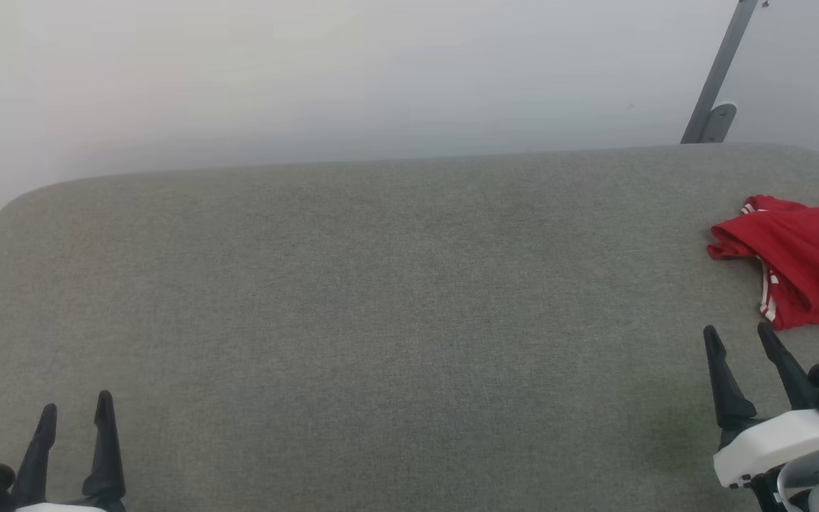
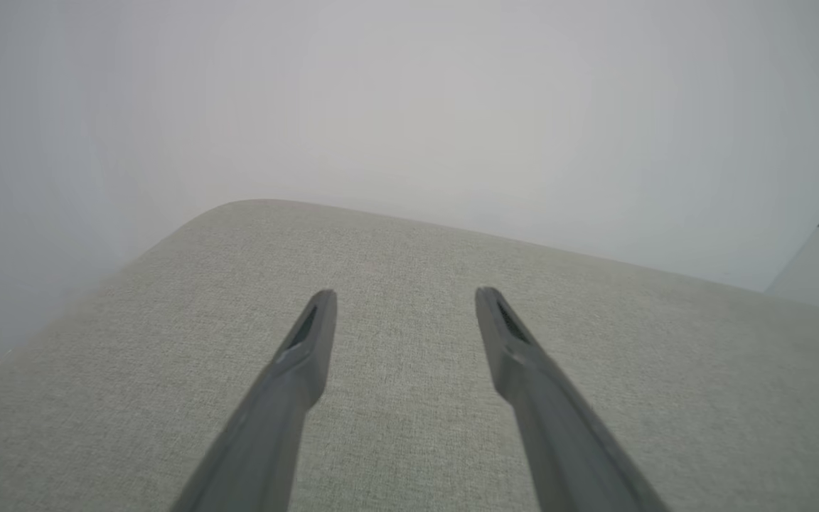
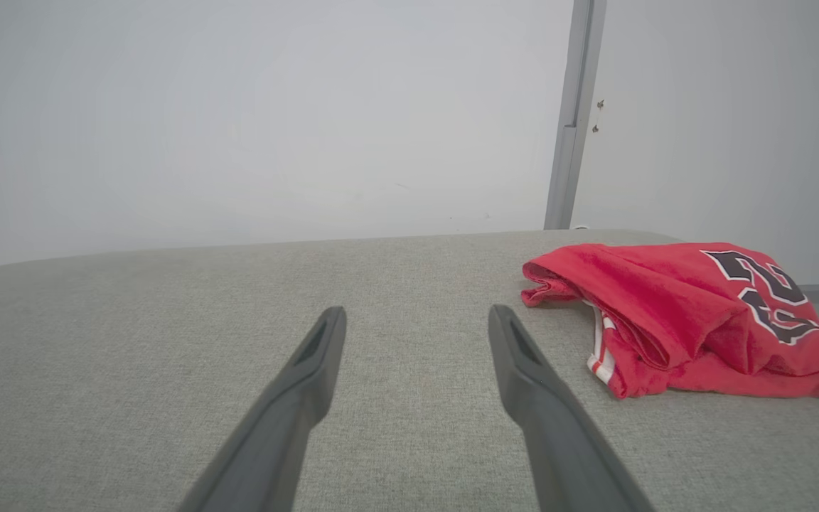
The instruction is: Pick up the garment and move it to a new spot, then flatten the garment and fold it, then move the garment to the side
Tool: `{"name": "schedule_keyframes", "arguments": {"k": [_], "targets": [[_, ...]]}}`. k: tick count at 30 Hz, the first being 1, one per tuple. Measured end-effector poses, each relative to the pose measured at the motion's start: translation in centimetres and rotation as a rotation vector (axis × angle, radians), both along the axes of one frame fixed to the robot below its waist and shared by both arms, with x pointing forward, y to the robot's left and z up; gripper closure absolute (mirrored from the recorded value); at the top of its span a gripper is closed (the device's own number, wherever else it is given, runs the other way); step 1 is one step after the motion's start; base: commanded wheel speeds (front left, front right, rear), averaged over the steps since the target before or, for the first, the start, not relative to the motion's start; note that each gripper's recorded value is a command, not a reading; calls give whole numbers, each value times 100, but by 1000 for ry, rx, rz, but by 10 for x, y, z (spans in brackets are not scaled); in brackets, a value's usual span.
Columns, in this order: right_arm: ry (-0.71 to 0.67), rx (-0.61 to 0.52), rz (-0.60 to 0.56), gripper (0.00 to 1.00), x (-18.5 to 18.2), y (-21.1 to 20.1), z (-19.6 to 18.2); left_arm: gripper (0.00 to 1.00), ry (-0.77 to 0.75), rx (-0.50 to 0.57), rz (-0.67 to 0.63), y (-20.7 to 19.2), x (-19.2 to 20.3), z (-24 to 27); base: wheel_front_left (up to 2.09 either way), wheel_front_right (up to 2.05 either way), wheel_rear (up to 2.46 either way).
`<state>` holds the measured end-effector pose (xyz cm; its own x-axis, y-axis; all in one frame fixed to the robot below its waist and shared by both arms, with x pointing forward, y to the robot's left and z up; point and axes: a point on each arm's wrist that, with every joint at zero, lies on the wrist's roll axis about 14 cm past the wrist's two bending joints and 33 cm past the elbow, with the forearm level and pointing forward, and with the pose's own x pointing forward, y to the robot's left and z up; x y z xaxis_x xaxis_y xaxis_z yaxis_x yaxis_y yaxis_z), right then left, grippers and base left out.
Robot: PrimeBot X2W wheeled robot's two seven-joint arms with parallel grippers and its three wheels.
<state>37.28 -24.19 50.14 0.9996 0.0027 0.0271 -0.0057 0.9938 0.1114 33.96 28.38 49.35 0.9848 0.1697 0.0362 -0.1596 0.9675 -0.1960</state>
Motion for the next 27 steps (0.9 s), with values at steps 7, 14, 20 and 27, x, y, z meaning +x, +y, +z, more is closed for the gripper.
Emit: {"name": "schedule_keyframes", "arguments": {"k": [7,14,20,27], "targets": [[71,32,-6,100,-10,5,-25,100,45,-44,11,-6,-5,-18,0,0,0],[137,104,-28,100,-21,7,-46,100,85,-122,19,-13,-8,-33,0,0,0],[139,218,-50,100,-19,9,-45,100,85,-226,32,-15,-7,-36,0,0,0],[137,335,-69,100,-17,9,-43,100,71,-337,34,-21,-2,-34,0,0,0]]}}
